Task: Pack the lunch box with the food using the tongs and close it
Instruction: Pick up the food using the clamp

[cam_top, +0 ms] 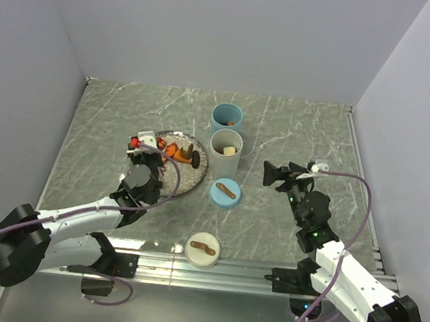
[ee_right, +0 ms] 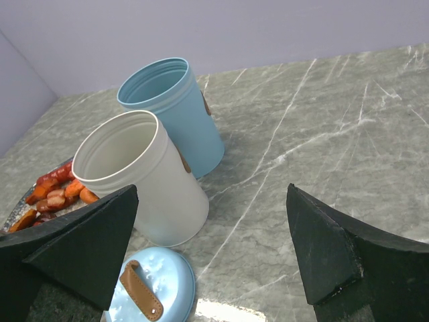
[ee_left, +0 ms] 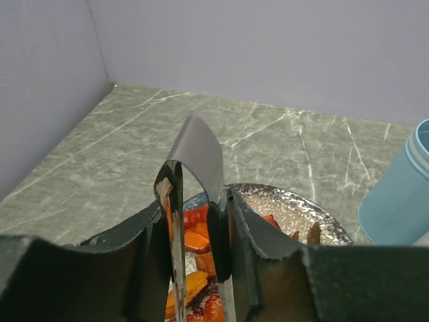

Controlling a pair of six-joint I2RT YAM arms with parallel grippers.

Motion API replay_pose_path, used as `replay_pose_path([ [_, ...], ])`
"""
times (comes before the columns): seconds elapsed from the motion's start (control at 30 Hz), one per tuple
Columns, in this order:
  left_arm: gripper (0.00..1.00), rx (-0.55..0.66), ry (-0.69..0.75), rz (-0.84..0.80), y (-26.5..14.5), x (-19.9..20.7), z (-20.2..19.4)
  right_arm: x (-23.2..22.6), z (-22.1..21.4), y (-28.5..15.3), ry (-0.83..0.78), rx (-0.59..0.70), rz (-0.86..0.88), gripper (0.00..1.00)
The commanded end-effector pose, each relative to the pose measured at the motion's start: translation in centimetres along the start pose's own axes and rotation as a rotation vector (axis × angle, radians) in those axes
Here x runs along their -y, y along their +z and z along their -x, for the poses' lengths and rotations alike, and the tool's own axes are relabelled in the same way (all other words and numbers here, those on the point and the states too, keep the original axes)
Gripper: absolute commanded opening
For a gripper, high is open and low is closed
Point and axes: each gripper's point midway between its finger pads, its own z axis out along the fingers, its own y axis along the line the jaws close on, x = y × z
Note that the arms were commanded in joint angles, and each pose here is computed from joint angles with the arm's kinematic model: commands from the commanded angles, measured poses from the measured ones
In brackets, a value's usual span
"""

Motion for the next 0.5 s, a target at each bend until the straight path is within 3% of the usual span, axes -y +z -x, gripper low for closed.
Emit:
replay_pose_path([
  [0.0,0.36,0.015,-0.044,-0.019,0.5,0.9,0.6,-0.4,1.8,0.3,0.006,0.051,0.012,0.98],
  [0.23,0.2,0.011,-0.032,-0.031,0.7,1.4,1.2,-0.4,1.8,0.3,0.006,0.051,0.012,0.98],
  [0.47,0.18,0.075,-0.096,-0.113,0.6,2.4,6.3,-0.4,1.8,0.3,0.006,0.053,0.01,0.98],
])
